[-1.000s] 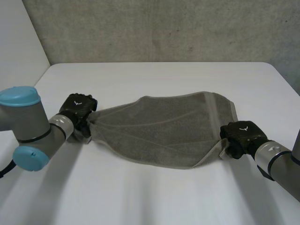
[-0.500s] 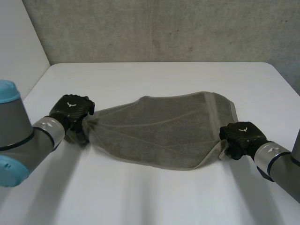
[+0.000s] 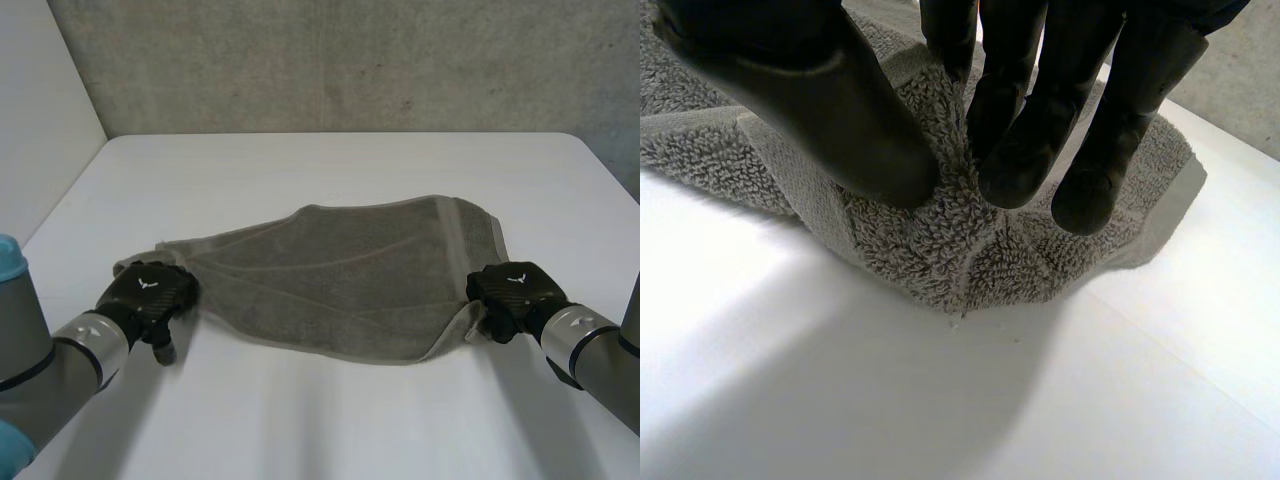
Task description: Fold the towel.
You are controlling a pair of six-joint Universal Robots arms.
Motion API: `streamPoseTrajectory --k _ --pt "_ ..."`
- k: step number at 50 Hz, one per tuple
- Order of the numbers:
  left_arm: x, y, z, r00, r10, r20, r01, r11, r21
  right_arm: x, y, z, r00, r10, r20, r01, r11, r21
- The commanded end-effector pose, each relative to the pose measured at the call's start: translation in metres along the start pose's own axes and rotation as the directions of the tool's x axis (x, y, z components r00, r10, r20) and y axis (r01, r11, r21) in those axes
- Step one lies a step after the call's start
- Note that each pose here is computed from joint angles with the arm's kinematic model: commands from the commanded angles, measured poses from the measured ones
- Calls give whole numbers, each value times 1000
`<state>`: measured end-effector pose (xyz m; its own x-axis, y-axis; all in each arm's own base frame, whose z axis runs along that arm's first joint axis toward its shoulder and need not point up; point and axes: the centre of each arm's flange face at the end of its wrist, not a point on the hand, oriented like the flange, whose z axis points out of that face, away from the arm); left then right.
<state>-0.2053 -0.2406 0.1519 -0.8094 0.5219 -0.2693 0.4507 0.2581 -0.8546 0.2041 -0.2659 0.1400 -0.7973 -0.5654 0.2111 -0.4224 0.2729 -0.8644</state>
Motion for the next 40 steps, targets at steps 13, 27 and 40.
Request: streamPoseTrajectory --k 13,27,40 --pt "-22 -7 75 999 8 39 -10 999 43 -3 4 -2 1000 4 20 -4 1000 -8" --pt "-34 -23 105 998 20 65 -27 994 107 -5 7 -3 1000 -1 26 2 1000 -17" --pt "-36 -22 117 998 25 64 -32 993 115 -9 10 -5 999 -15 37 16 1000 -27"
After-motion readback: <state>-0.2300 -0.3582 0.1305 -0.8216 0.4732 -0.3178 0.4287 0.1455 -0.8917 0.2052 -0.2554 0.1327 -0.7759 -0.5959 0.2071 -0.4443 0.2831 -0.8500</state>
